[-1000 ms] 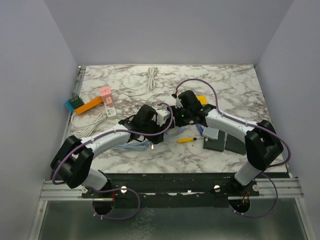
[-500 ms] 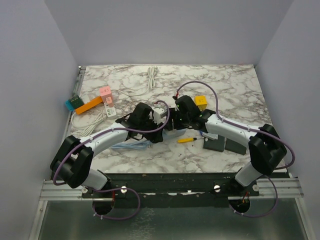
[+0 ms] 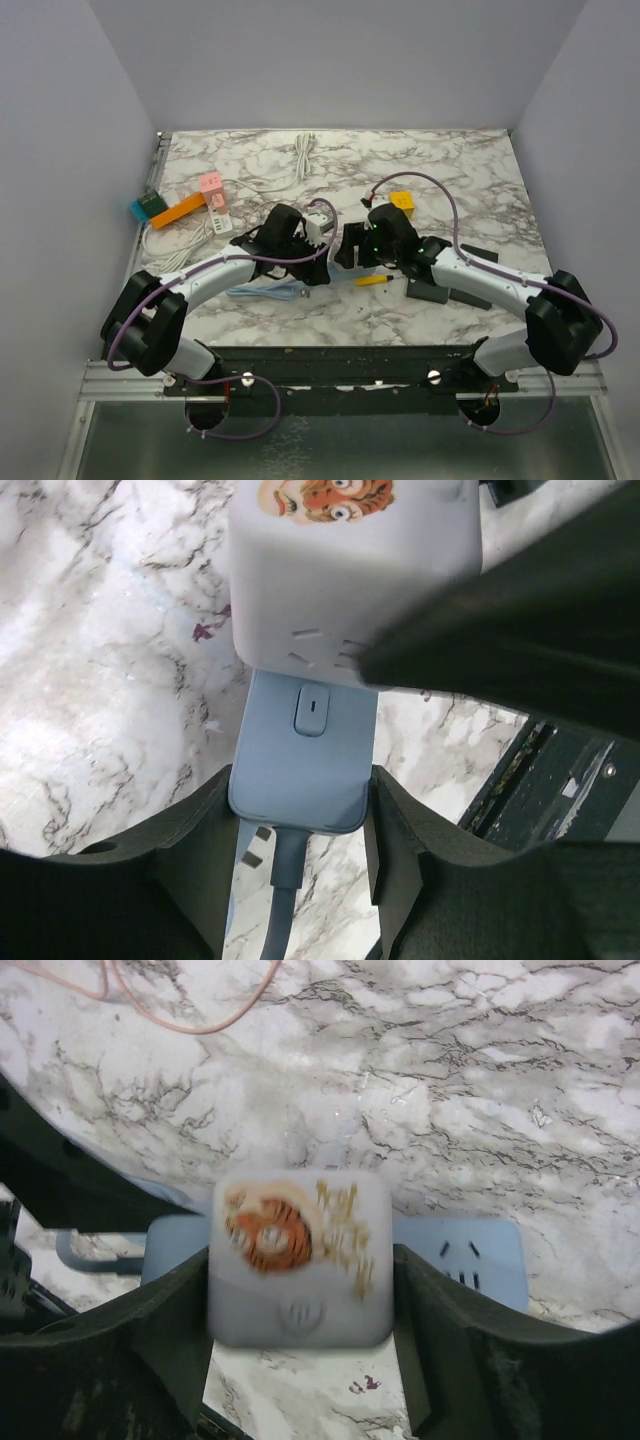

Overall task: Pull the plug off the socket
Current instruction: Remove the plug from the socket.

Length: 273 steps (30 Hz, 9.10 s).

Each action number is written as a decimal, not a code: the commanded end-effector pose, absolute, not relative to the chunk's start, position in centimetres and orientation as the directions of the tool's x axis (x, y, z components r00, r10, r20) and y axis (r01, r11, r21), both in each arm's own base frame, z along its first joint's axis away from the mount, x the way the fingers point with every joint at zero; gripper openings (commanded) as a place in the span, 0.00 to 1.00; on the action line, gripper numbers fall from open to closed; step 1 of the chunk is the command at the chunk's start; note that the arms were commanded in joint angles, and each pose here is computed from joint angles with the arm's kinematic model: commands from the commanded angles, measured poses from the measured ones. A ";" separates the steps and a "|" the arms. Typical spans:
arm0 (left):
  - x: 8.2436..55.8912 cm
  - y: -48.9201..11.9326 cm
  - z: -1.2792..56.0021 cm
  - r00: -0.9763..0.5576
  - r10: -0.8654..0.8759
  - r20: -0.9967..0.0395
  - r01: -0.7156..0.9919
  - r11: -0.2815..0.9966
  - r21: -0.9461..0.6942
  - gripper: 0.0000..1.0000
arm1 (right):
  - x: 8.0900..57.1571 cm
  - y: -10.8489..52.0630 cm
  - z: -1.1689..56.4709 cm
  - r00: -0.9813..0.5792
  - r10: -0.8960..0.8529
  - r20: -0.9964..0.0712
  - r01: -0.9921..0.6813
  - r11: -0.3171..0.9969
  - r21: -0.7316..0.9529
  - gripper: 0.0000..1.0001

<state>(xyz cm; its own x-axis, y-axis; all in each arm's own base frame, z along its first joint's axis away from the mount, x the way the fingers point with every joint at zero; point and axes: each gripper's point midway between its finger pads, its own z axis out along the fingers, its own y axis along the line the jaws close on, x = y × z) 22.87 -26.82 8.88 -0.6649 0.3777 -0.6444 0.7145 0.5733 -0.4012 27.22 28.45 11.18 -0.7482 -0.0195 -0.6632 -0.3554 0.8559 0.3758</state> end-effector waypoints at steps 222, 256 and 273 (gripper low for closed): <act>24.1 -24.0 3.8 -0.776 0.389 -0.497 0.587 0.735 -0.340 0.00 | 29.1 26.1 9.3 -0.643 0.136 -0.754 -0.171 0.934 0.315 0.00; 24.1 -24.4 3.7 -0.803 0.362 -0.474 0.563 0.722 -0.402 0.00 | 24.4 30.0 9.3 -0.507 -0.050 -0.860 -0.256 0.962 0.095 0.00; 24.1 -24.2 3.7 -0.802 0.361 -0.476 0.562 0.725 -0.398 0.00 | 27.4 25.6 6.9 -0.664 0.169 -0.729 -0.065 0.958 0.281 0.00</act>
